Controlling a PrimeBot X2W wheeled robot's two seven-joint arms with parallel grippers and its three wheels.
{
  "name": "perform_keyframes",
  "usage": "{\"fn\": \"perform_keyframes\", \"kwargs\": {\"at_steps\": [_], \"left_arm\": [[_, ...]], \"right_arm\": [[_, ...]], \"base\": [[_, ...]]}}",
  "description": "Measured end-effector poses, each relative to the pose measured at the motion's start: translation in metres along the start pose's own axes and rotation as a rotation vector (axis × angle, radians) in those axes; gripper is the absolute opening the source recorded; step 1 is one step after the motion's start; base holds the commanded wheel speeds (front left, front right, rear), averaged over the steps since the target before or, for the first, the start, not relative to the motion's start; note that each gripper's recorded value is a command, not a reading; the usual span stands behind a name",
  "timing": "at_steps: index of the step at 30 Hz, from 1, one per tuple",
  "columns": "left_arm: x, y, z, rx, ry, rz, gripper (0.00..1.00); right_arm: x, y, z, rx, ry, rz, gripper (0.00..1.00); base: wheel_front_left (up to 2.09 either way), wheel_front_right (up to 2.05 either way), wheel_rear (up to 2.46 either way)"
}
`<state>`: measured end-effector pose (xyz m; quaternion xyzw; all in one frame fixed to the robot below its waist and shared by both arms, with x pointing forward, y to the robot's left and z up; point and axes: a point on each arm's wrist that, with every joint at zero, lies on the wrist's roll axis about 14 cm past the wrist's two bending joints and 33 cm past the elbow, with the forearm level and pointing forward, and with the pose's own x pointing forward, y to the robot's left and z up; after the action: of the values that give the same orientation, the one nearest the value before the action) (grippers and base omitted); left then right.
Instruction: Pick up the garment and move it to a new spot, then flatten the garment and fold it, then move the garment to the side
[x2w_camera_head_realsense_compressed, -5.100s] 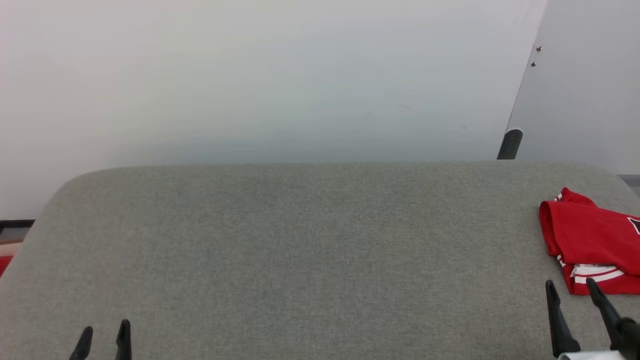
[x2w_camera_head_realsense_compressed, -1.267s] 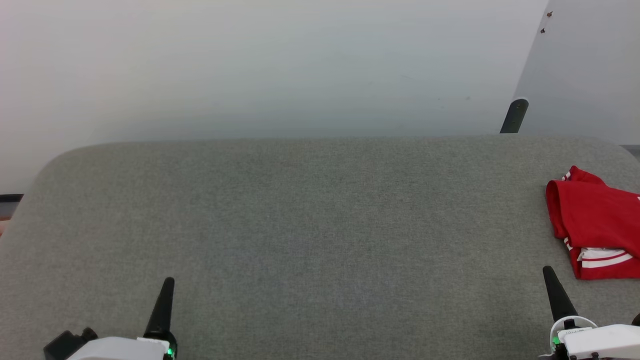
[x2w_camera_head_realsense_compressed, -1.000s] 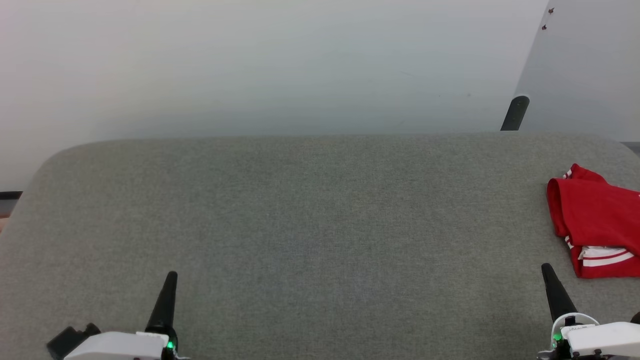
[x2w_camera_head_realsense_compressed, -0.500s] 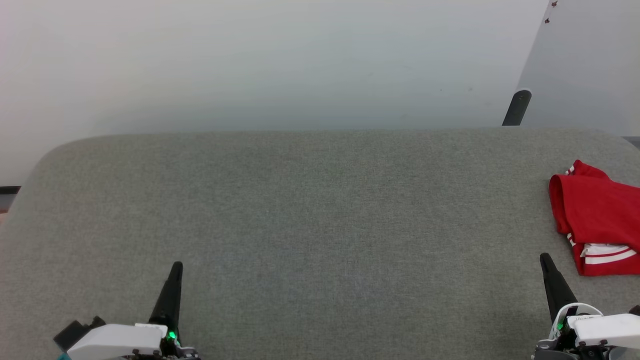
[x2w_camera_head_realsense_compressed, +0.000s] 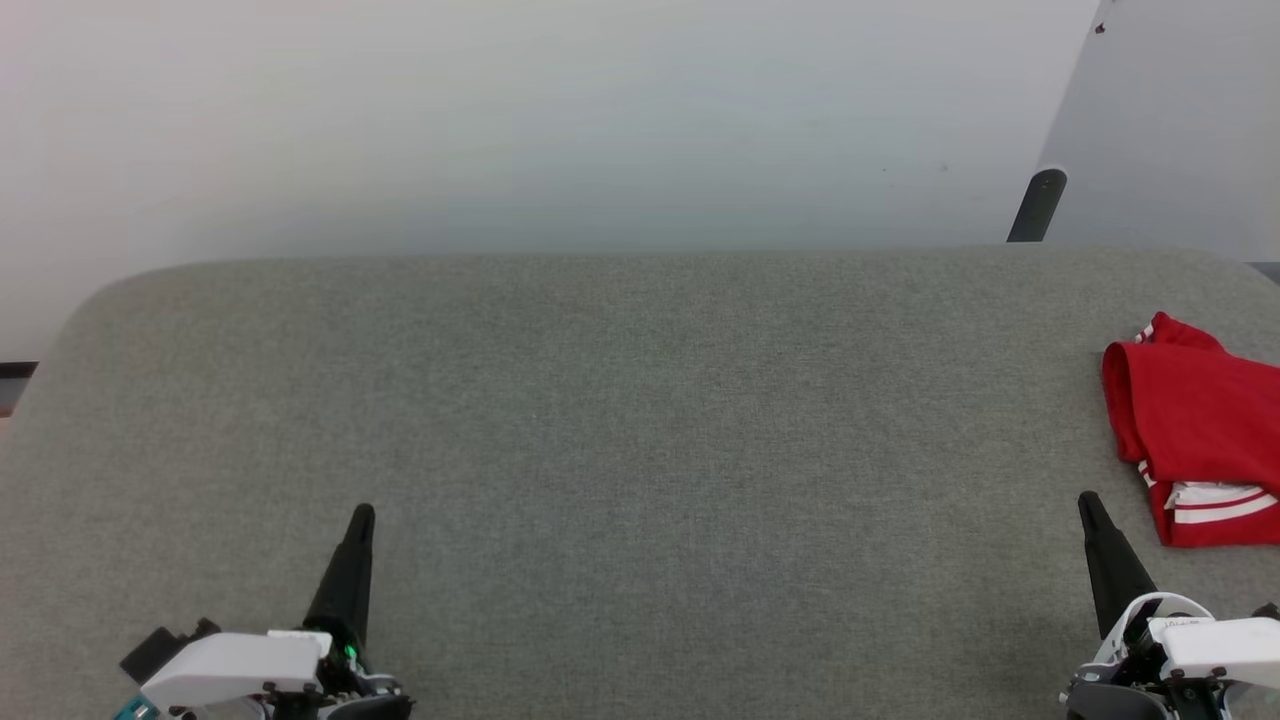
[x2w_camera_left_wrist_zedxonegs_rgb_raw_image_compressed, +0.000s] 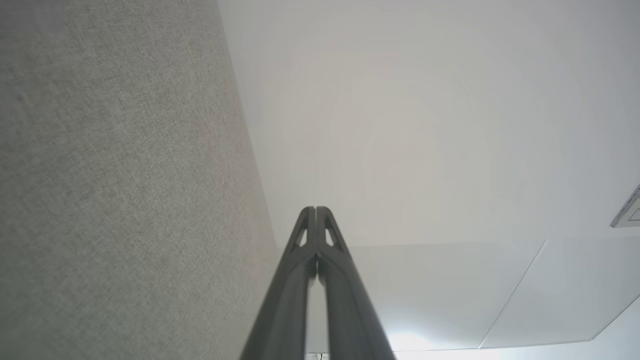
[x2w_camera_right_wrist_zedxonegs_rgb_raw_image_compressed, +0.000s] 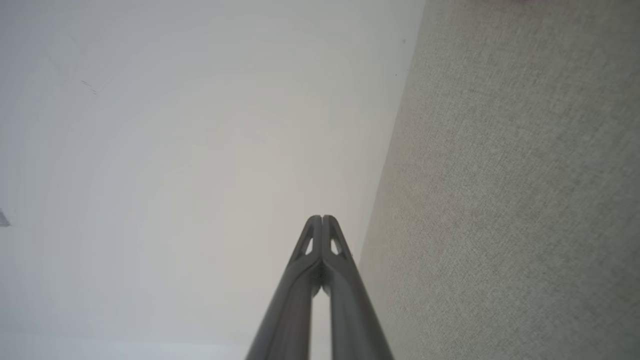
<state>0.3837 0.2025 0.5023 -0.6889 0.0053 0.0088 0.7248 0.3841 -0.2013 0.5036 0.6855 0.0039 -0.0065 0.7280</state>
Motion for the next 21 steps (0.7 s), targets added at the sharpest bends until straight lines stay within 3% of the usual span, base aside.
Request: {"fn": "perform_keyframes", "kwargs": {"at_steps": [9, 21], "left_arm": [[0.0042, -0.0022, -0.0029, -0.054, 0.007, -0.009, 0.0], [0.0042, -0.0023, -0.0031, -0.055, 0.006, -0.009, 0.0]], "right_arm": [[0.0036, 0.001, -0.0008, 0.061, 0.004, 0.006, 0.0], [0.0045, 0.0025, -0.0008, 0.061, 0.004, 0.01, 0.0]], "base": [[0.0, 0.0, 0.0], [0.0, 0.0, 0.0]]}}
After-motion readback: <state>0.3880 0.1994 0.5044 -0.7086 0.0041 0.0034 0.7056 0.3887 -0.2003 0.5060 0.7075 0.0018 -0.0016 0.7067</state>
